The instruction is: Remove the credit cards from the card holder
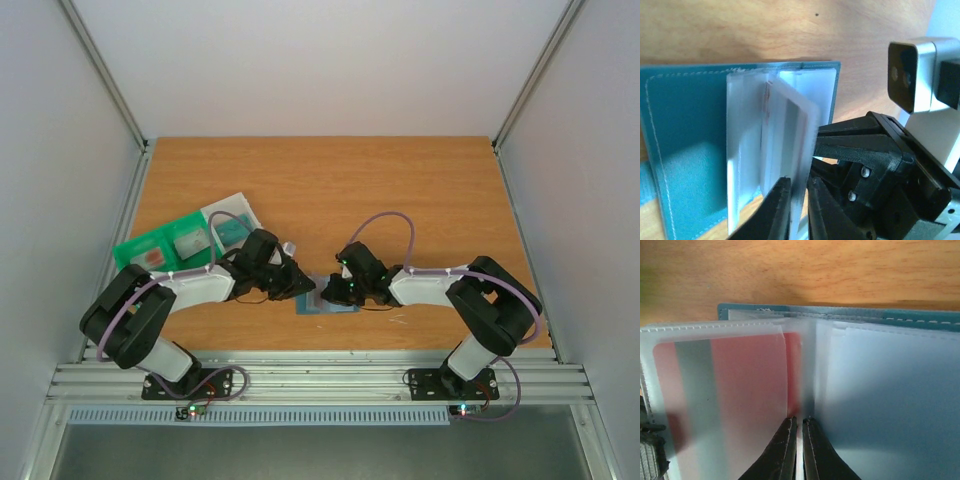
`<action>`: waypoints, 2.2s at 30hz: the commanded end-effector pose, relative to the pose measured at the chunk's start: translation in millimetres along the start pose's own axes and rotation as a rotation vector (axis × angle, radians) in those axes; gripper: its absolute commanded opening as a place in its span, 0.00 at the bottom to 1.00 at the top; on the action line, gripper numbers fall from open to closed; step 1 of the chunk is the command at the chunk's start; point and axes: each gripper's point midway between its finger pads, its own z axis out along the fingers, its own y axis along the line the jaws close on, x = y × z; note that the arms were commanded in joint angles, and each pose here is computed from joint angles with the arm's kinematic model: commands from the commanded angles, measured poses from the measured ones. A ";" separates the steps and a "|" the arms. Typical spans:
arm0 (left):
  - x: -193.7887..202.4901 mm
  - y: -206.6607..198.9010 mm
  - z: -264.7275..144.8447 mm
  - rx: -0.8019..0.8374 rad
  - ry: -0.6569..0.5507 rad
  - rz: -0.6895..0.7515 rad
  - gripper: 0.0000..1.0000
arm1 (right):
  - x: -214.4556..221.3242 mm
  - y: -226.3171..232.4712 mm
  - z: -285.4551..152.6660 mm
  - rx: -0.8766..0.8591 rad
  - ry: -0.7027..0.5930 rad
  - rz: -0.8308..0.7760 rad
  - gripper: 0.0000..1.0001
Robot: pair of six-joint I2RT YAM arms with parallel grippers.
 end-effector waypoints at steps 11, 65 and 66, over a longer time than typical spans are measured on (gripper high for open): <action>-5.1 -29.1 0.6 0.101 0.003 0.047 0.16 | -3.9 12.7 -10.8 -0.104 -0.029 0.015 0.18; -8.1 -20.7 6.3 0.057 0.005 0.033 0.18 | 2.0 35.8 -42.7 -0.136 -0.004 -0.058 0.14; -8.1 -20.8 6.3 0.057 0.005 0.033 0.19 | 2.3 35.4 -42.7 -0.134 -0.003 -0.057 0.14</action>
